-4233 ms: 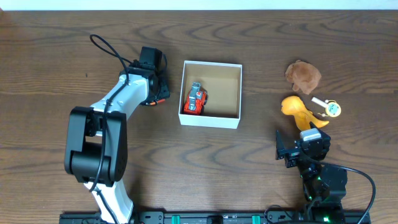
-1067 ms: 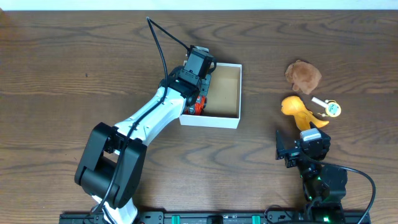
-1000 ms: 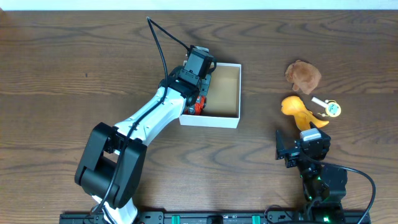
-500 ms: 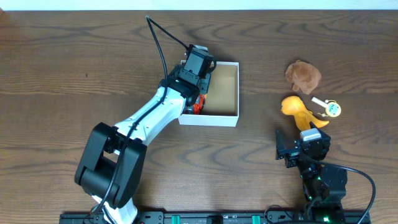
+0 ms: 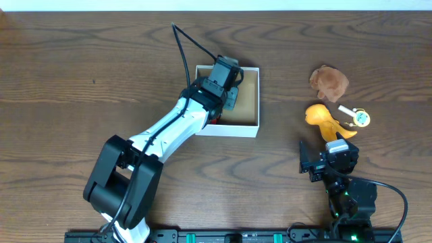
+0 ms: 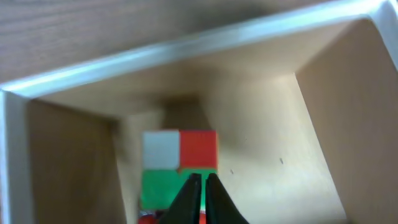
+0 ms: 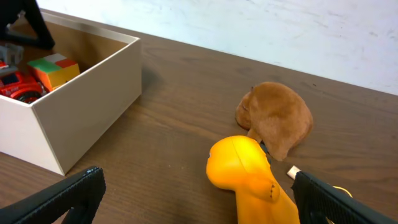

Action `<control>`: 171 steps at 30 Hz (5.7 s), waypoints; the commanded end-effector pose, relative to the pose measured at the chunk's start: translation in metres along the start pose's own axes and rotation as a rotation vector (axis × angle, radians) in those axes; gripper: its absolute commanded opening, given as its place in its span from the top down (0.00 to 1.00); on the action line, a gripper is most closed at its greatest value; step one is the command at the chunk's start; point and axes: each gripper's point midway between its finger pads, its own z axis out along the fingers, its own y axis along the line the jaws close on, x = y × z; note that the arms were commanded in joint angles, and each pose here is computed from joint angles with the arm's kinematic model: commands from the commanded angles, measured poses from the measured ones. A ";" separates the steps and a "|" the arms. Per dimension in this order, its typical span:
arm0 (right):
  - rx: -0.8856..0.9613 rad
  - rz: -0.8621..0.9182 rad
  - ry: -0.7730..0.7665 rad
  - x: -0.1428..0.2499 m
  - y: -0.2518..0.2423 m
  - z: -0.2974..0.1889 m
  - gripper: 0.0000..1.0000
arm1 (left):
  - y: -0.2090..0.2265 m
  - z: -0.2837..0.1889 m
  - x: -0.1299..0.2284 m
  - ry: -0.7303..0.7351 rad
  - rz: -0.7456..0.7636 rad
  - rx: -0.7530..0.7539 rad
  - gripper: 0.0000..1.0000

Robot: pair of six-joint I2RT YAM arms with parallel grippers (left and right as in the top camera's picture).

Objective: Pack container

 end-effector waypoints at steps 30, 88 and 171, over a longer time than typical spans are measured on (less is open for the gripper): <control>0.005 0.013 0.000 0.001 -0.002 0.000 0.01 | -0.026 0.034 0.012 0.031 0.098 0.112 0.94; 0.005 0.013 0.000 0.001 -0.002 0.000 0.01 | -0.022 0.032 -0.002 -0.043 0.336 -0.007 0.94; 0.005 0.013 0.000 0.001 -0.002 0.000 0.01 | -0.019 -0.049 0.032 0.178 -0.158 0.096 0.94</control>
